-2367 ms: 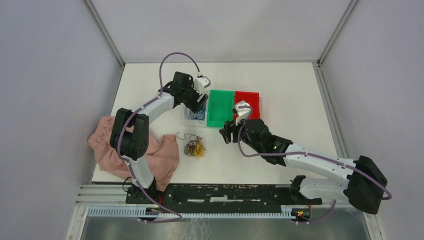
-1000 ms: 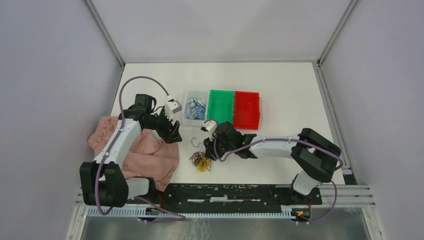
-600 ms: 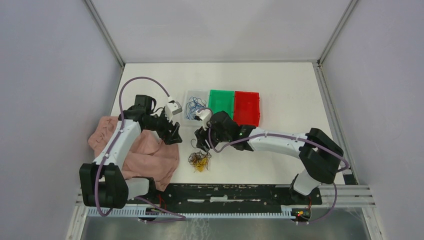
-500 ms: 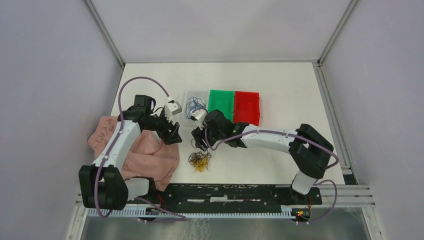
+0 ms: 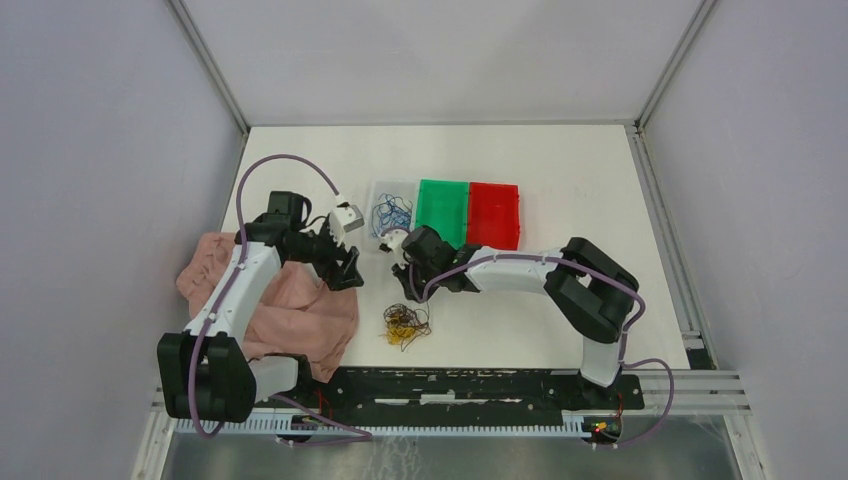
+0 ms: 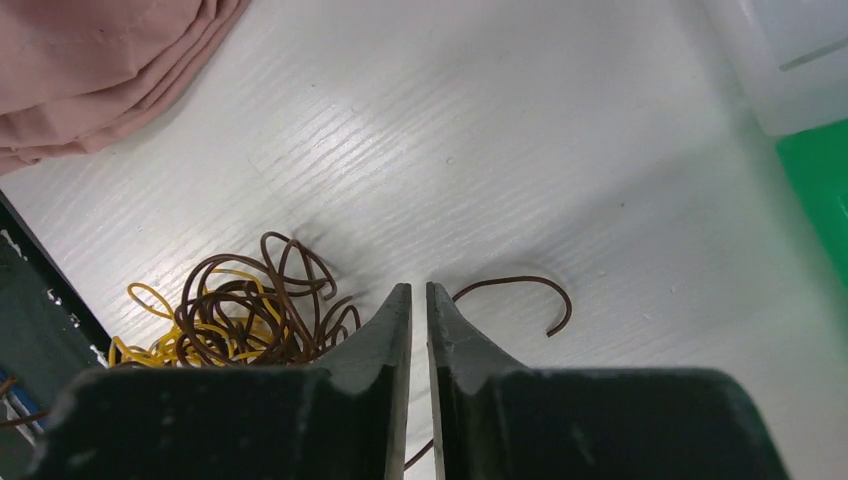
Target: Untangle the cables
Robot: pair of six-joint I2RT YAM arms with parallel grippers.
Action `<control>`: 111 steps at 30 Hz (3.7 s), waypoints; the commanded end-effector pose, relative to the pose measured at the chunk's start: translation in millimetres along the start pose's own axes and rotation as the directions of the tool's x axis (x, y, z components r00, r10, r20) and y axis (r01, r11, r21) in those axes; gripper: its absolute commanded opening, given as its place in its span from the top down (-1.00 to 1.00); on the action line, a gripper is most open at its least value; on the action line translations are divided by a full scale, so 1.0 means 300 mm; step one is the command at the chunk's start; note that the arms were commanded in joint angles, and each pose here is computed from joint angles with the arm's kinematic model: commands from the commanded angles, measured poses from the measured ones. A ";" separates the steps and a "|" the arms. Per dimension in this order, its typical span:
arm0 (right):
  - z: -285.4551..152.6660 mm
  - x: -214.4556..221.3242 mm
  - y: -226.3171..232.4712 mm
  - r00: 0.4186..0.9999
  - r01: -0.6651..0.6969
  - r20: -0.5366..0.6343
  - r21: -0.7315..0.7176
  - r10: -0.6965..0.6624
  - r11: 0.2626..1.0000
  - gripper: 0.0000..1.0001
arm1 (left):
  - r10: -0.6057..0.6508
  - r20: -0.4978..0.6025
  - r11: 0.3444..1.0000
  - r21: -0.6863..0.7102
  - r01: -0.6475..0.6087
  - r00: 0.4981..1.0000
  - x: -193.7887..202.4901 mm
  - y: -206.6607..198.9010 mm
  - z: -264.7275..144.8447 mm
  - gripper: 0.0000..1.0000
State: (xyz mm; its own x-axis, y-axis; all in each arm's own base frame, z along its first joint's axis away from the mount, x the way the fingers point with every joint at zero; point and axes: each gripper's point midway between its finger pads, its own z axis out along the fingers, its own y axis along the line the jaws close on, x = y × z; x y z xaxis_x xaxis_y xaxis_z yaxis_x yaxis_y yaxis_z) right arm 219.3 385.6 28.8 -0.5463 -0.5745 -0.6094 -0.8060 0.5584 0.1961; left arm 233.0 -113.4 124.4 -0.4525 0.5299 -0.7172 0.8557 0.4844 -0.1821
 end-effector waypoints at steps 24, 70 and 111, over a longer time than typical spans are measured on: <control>-0.207 0.013 -0.019 0.966 -0.219 0.155 0.053 0.208 0.974 -0.09 | 0.076 0.097 0.996 0.043 -0.080 0.992 -0.095 -0.065 -0.055 -0.75; -0.864 -0.704 0.391 0.567 0.009 0.717 -0.497 0.405 0.868 0.85 | 0.199 0.575 0.959 0.051 -0.278 0.794 -0.367 -0.398 -0.215 -0.47; -0.784 -0.467 0.303 0.610 -0.004 0.761 -0.279 0.224 0.960 -0.39 | 0.113 0.686 0.976 0.058 -0.208 0.719 -0.506 -0.466 -0.348 0.94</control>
State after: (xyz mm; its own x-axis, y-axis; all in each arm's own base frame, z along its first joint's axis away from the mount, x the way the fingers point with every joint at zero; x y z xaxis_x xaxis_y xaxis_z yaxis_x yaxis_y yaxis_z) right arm 157.4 366.3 277.8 -0.4012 0.1320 -0.9064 -0.8249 0.3781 0.4202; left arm 159.0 -184.4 305.0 -0.0072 0.0536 -0.9985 0.9449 0.3273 0.0108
